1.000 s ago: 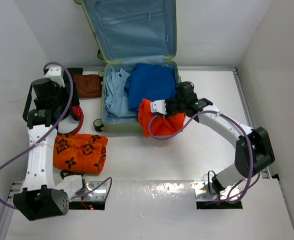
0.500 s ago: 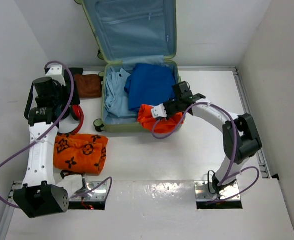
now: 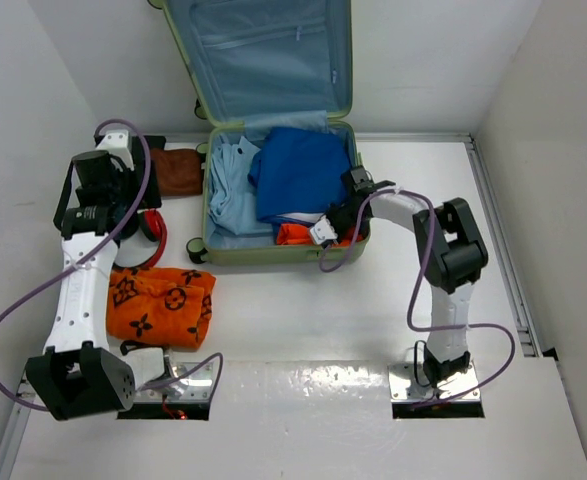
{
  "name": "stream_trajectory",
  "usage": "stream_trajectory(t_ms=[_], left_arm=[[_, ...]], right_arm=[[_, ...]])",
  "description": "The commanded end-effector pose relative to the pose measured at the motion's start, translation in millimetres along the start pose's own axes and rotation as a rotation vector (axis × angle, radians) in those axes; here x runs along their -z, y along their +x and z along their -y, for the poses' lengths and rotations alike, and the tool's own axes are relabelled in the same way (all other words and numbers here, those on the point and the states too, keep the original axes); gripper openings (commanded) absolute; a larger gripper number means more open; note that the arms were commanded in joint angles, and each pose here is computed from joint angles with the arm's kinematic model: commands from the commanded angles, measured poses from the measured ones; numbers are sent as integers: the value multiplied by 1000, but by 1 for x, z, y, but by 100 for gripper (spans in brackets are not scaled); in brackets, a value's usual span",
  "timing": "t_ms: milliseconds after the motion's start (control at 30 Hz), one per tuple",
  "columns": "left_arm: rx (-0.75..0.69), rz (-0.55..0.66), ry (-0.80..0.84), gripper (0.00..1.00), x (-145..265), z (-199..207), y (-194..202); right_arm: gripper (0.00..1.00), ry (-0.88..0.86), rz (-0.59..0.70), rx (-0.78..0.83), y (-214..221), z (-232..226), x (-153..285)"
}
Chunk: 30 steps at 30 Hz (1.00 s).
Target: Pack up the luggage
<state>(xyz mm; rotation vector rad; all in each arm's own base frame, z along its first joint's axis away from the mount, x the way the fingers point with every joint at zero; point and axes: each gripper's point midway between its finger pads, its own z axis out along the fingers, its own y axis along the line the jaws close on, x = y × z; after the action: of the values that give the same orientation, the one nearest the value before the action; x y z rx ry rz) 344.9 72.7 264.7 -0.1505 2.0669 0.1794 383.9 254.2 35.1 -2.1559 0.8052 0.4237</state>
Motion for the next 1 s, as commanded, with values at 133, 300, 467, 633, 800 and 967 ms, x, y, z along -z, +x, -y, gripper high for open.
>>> stream_trajectory(t_ms=[133, 300, 467, 633, 800, 967], left_arm=[[10, 27, -26, 100, -10, -7, -10], [10, 15, -26, 100, -15, -7, -9], [10, 35, -8, 100, -13, -4, -18], [20, 60, 1, 100, -5, -3, -23], [29, 60, 2, 100, -4, -2, -22], [29, 41, -8, 100, -10, -4, -17]], right_arm=[[0, 102, 28, 287, 24, 13, -16], [8, 112, 14, 305, 18, 14, -13], [0, 272, -120, 405, 28, 52, 5], [0, 132, -158, 405, 42, 59, 24], [0, -154, -48, 279, 38, 28, 39], [0, -244, 15, 289, 24, -8, 23]])
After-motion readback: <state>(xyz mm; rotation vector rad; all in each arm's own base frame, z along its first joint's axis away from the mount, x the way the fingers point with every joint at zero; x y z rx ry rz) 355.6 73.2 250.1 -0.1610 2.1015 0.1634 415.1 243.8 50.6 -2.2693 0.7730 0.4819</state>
